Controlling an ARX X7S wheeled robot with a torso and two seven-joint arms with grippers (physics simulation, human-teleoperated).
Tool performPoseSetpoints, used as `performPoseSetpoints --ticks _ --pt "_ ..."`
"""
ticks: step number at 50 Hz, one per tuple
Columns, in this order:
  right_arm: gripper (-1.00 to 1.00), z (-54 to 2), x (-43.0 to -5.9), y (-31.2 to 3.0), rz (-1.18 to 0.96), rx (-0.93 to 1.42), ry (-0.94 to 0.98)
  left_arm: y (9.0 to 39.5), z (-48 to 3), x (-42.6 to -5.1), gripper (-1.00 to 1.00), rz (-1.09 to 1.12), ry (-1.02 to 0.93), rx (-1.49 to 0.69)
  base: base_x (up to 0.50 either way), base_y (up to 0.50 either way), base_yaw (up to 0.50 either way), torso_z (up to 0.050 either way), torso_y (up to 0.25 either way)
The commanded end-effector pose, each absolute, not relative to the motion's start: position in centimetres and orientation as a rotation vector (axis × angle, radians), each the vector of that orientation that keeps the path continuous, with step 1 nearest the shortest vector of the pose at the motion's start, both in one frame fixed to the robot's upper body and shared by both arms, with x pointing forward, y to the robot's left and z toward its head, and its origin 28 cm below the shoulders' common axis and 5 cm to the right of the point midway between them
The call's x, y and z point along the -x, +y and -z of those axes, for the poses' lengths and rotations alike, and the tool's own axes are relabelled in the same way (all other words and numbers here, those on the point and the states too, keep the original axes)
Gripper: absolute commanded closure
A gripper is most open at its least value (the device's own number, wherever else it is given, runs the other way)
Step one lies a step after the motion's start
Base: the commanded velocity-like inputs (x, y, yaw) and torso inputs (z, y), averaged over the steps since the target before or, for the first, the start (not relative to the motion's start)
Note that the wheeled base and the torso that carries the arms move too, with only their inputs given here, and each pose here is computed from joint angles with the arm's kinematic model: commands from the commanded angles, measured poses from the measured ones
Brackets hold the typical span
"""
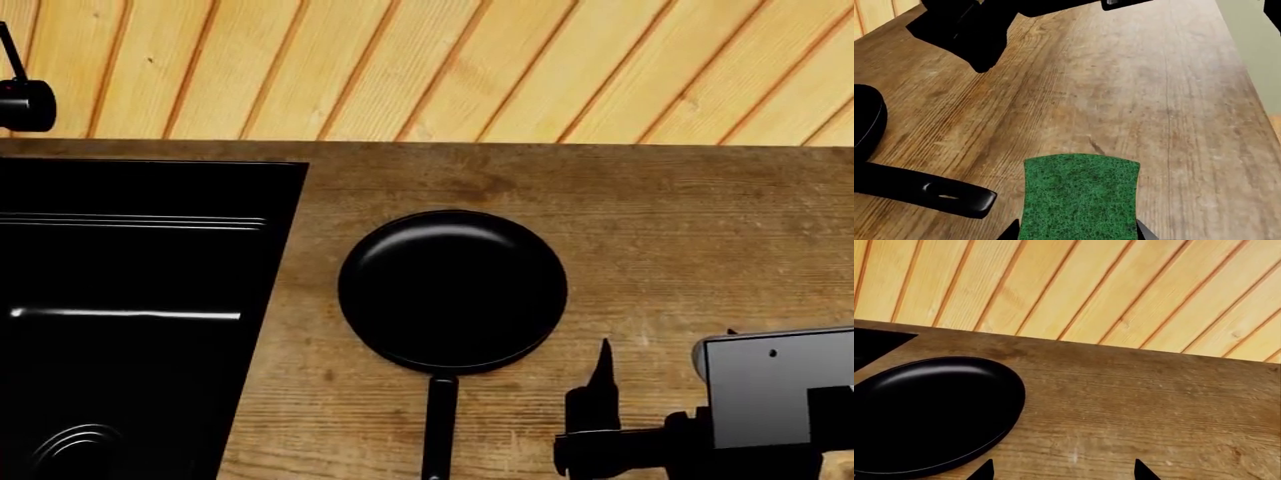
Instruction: Pick the pan and sponge and place them into the sink. Then turn on the water.
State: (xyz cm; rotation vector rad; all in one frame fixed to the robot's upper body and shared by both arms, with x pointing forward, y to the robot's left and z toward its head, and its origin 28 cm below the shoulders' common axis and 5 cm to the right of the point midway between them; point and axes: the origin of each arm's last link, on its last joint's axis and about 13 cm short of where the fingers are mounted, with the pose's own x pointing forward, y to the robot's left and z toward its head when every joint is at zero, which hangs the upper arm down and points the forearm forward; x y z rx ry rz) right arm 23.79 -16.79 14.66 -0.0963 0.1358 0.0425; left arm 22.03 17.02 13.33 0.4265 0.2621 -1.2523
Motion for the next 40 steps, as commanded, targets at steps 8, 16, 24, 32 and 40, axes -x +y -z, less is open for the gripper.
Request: performPoseSetpoints --ticks 8,16,24,32,40 --pt "-1.0 -15.0 -24.0 -17.0 -0.016 0.089 0.134 17.3 -14.0 -21.1 1.0 1.24 0.243 -0.462 0.0 0.0 0.0 0.0 0.0" --pt "-1.0 -15.3 -24.3 -17.1 0.019 0.102 0.159 18.4 -16.2 -21.1 1.0 1.199 0.186 -0.433 0.0 0.0 0.0 0.0 0.0" --pt "-1.0 -15.9 -24.7 -16.9 0.035 0.09 0.204 19.9 -19.0 -20.3 1.0 1.153 0.106 -0.382 0.0 0.0 0.0 0.0 0.0" --pt "-1.0 -16.6 -25.8 -16.2 0.007 0.106 0.25 21.8 -21.1 -20.1 1.0 1.053 0.063 -0.351 0.0 0.0 0.0 0.0 0.0" --pt "-1.0 -18.0 -25.9 -14.1 -0.022 0.064 0.345 23.3 -21.8 -21.9 1.0 0.869 0.097 -0.287 0.0 0.0 0.0 0.0 0.0"
